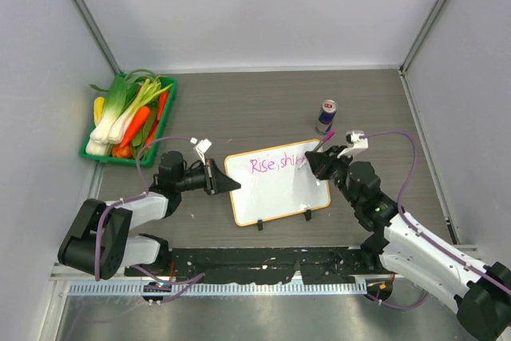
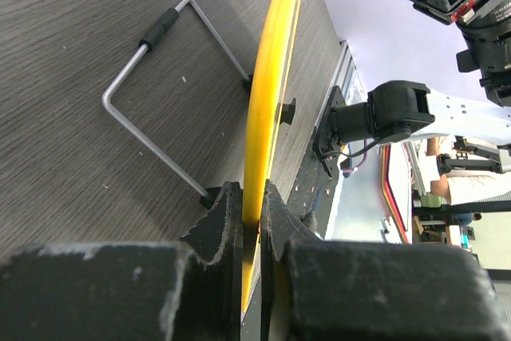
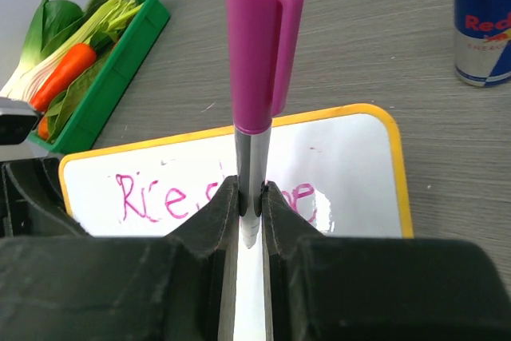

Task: Write a sentence on the whiteboard

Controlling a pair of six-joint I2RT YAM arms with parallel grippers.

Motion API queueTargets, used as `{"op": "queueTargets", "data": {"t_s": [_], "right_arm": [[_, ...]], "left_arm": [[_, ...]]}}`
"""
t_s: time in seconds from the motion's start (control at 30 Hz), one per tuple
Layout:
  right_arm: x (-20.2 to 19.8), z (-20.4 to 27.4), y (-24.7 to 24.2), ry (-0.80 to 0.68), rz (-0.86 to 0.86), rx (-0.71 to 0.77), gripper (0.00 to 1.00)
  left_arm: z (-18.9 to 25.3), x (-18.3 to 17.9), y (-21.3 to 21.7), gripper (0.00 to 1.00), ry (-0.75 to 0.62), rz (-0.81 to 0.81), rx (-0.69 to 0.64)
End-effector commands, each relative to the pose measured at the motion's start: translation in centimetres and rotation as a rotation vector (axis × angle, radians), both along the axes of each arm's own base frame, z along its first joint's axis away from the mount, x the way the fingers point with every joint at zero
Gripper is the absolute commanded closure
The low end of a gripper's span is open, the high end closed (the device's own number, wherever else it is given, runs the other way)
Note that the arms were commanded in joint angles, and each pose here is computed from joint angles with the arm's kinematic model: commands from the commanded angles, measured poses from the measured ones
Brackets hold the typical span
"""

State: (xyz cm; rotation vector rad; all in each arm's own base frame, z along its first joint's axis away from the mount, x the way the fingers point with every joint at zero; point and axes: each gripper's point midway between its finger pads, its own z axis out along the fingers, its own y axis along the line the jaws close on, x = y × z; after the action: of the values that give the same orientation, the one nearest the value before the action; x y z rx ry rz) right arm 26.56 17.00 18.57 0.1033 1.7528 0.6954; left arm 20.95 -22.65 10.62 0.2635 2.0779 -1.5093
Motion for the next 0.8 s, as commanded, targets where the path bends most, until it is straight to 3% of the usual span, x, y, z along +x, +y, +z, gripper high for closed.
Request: {"op": "queueTargets", "data": {"t_s": [0.0,0.77], "right_arm": [[-0.3,3.1,1.3,-0.107,0.051,0.01,0.99],[-0.5,2.0,3.7,-0.153,0.032,0.012,0.99]], "left_arm": [[-2.1,1.3,0.8,1.0,0.006,0.079,0.083],[-2.2,1.3,0.8,1.0,0.011,0.072,0.082]]}}
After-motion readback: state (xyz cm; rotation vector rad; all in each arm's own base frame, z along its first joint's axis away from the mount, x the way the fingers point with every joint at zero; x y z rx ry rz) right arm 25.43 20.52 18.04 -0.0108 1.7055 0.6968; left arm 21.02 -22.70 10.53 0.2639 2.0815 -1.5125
